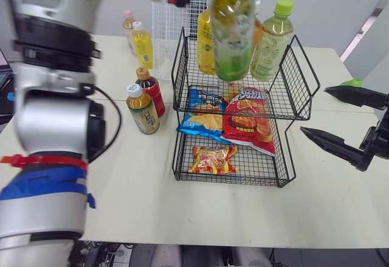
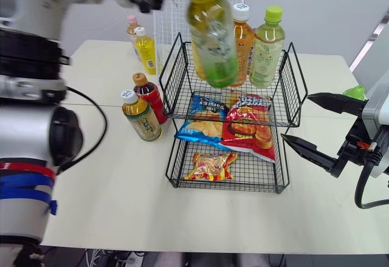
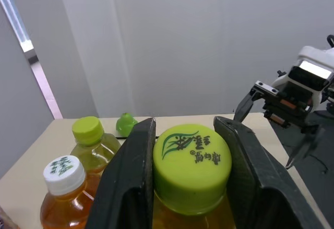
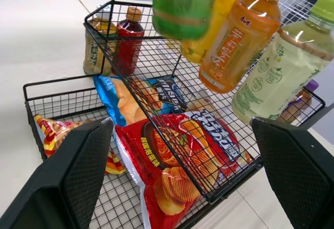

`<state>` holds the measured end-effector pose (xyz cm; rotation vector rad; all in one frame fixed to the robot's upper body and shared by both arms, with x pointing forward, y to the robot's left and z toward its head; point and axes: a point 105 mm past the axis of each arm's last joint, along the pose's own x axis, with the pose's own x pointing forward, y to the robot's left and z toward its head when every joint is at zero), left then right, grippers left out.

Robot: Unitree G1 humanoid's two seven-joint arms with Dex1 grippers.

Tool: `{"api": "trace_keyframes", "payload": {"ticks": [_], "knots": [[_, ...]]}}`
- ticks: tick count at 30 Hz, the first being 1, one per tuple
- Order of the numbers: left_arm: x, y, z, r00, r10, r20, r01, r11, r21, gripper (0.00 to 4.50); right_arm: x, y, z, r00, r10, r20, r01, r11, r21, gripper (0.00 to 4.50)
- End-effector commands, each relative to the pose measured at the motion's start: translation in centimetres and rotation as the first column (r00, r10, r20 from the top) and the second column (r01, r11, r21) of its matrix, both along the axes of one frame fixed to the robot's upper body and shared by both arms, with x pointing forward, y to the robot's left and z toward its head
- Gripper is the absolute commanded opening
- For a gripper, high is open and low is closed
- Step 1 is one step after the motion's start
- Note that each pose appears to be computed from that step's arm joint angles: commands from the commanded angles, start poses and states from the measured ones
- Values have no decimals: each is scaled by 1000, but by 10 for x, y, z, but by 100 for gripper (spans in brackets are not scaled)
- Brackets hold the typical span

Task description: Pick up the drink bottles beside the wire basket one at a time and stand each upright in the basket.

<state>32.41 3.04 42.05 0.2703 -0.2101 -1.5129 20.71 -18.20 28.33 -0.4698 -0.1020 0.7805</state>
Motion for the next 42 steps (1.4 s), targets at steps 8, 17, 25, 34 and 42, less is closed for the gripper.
{"api": "trace_keyframes", "payload": {"ticks": [8,17,25,34,42], "knots": [[10,-44,-13,999,-41,-18,40,998,-49,136,-6,-11,7,997,-39,66,40,999,1,450],[19,-65,-31,997,-51,-52,52,999,5,136,-6,-10,5,997,-34,75,34,999,-4,450],[19,-67,-39,995,-85,-47,87,995,56,136,-5,-6,7,996,-32,79,33,999,-9,450],[13,-60,-31,992,-120,-31,122,991,56,362,-1,-1,12,995,-33,97,33,999,0,450],[7,-38,-21,991,-133,-11,133,989,70,447,2,-2,16,992,-42,116,42,999,-1,450]]}}
